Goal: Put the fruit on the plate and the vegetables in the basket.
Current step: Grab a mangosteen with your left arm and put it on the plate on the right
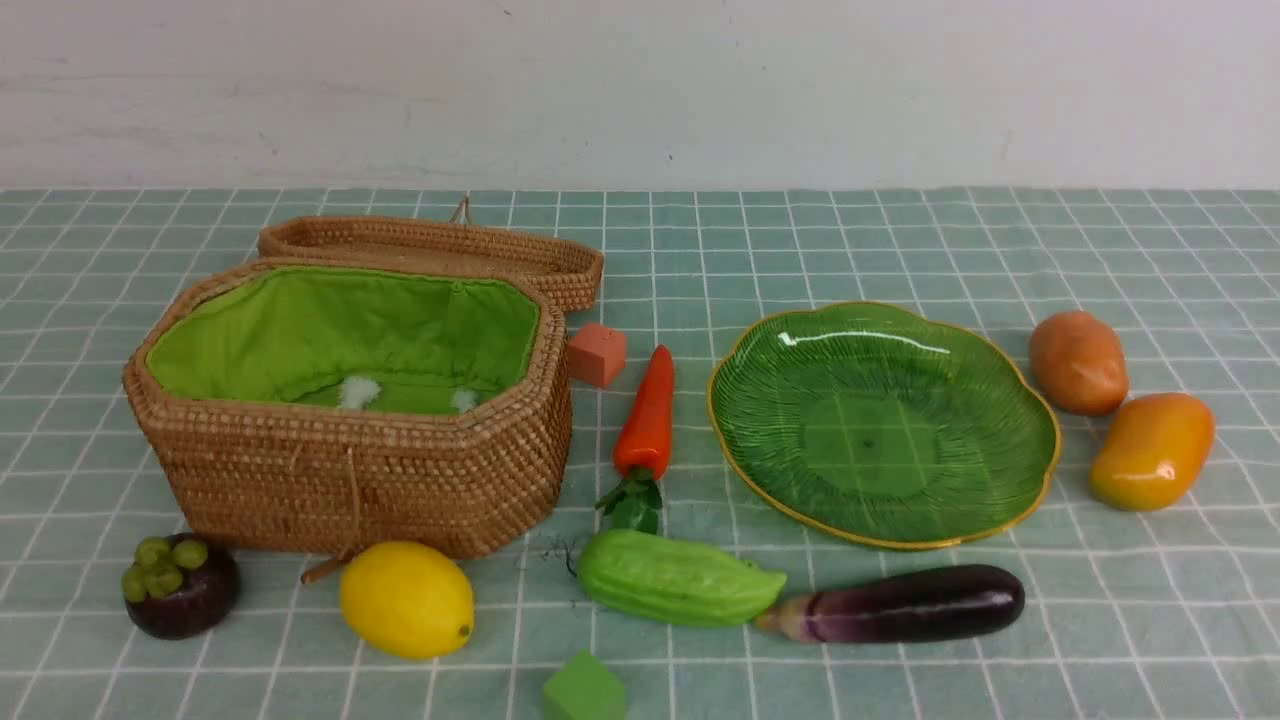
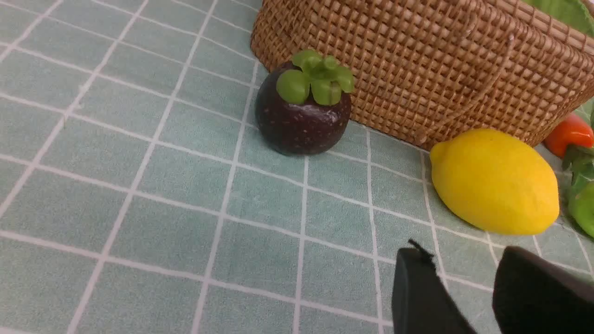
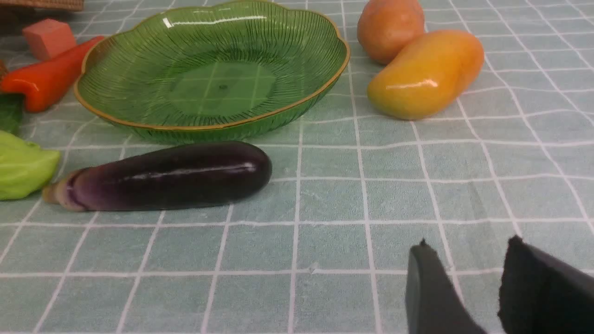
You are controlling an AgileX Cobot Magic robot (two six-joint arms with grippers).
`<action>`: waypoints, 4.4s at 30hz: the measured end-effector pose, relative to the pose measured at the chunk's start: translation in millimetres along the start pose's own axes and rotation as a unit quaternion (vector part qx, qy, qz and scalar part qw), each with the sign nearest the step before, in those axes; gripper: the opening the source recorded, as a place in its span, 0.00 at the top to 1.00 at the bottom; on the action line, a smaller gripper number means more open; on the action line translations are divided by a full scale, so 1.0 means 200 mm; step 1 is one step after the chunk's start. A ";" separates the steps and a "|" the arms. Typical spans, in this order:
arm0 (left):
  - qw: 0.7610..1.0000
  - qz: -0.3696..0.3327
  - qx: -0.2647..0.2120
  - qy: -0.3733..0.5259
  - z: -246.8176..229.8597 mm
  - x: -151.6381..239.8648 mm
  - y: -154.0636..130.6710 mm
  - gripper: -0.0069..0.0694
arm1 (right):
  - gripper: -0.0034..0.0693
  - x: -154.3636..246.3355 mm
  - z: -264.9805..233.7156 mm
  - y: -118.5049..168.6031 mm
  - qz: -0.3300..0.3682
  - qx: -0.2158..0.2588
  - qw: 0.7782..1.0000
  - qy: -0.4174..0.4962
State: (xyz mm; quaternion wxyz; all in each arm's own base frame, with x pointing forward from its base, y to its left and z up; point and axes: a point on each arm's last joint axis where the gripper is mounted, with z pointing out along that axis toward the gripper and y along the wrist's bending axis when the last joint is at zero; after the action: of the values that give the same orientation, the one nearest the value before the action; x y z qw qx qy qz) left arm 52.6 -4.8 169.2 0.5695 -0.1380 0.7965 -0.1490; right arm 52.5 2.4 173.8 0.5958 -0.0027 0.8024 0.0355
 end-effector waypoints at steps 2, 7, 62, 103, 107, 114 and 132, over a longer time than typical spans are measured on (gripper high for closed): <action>1.000 0.000 0.000 0.000 0.00 0.00 0.00 0.60 | 0.62 0.00 0.00 0.00 0.000 0.000 1.000 0.000; 1.000 0.000 0.000 0.000 0.00 0.00 0.00 0.60 | 0.62 0.00 0.00 0.00 0.000 0.000 1.000 0.000; 0.982 0.041 0.052 0.176 0.03 -0.54 -0.35 0.93 | 0.71 -0.19 -0.04 0.02 0.272 -0.068 0.947 -0.157; 0.925 0.177 -0.107 0.320 0.76 -0.68 -0.12 0.25 | 0.93 -1.09 -0.22 0.32 -0.136 -0.258 0.940 0.174; 0.921 0.200 -0.102 0.318 0.80 -0.67 -0.10 0.05 | 0.93 -1.11 -0.24 0.36 -0.144 -0.303 0.932 0.140; 0.924 0.221 -0.065 0.304 0.75 -0.69 -0.15 0.09 | 0.93 -1.13 -0.30 0.44 -0.176 -0.417 0.887 0.088; 0.952 0.225 -0.086 0.191 0.75 -0.49 -0.04 0.15 | 0.92 -1.12 -0.36 0.48 -0.201 -0.486 0.847 0.070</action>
State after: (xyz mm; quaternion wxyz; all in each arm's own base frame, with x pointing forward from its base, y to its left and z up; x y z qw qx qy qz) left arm 225.0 13.9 211.0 0.4112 0.0273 0.9107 0.0285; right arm 44.9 84.9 414.5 0.4546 -0.4561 0.7037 0.3002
